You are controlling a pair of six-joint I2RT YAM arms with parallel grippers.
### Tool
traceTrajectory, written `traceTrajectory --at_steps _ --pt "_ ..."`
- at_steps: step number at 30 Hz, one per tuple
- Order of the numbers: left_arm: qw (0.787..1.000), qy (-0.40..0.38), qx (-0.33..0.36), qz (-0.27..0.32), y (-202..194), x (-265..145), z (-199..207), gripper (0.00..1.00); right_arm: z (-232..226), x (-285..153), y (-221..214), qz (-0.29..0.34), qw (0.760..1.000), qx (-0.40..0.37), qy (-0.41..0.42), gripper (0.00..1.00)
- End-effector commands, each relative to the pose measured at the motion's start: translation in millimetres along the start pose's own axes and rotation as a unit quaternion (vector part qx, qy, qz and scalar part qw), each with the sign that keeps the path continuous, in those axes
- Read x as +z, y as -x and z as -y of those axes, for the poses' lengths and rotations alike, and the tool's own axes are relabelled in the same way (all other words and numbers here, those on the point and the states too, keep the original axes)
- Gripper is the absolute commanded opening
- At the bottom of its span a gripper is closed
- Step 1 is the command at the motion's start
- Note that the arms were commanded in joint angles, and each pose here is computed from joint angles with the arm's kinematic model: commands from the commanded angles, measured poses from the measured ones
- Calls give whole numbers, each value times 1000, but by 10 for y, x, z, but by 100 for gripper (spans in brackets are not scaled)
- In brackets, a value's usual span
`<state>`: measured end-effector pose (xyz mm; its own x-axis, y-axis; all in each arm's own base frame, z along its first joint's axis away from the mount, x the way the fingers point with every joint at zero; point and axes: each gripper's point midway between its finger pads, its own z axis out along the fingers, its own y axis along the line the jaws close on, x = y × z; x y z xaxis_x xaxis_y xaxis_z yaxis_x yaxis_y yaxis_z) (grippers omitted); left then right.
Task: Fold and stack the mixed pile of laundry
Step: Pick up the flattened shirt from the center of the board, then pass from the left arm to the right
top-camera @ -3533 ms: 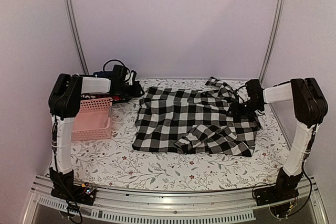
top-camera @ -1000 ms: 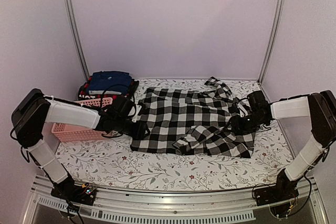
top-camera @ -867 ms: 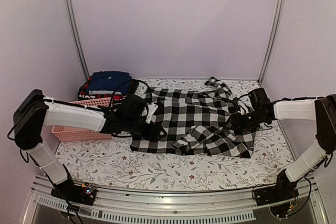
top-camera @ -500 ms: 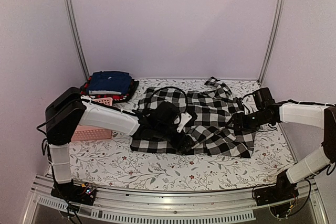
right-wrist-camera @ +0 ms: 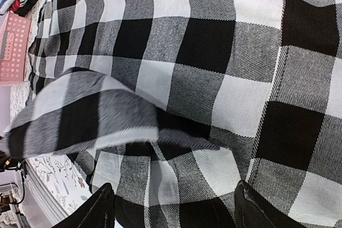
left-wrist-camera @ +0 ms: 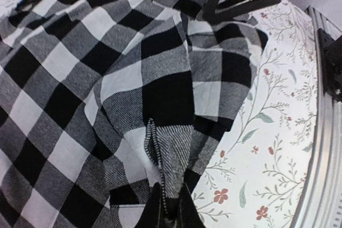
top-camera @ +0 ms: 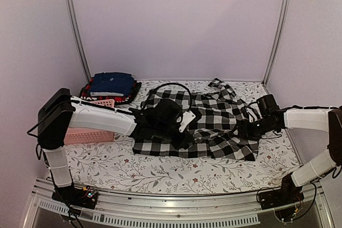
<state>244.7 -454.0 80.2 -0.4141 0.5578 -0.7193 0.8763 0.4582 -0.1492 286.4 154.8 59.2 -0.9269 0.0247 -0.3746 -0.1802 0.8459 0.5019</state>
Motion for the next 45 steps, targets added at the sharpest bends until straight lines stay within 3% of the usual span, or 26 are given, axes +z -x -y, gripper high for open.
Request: traceTrajectory --at_steps 1,13,21,28,33,40,45 --pt "996 -15 49 79 495 -551 298 0 -120 -16 -10 5 999 -13 31 75" --pt "991 4 70 112 732 -969 321 0 -734 -245 1 48 984 -105 138 73" --pt "987 2 99 128 851 -1169 371 0 -599 -124 -33 58 989 -128 54 78" --pt "982 2 124 142 885 -1359 406 0 -712 -205 -20 87 981 -156 70 77" --pt "979 -31 135 152 925 -1442 541 1 -791 -186 -20 86 978 -173 77 62" --pt "974 -61 167 138 721 -1469 796 6 -904 -215 -20 86 974 -194 80 4" --pt "969 -35 220 107 342 -1422 1003 6 -936 -536 127 140 971 -185 55 0"
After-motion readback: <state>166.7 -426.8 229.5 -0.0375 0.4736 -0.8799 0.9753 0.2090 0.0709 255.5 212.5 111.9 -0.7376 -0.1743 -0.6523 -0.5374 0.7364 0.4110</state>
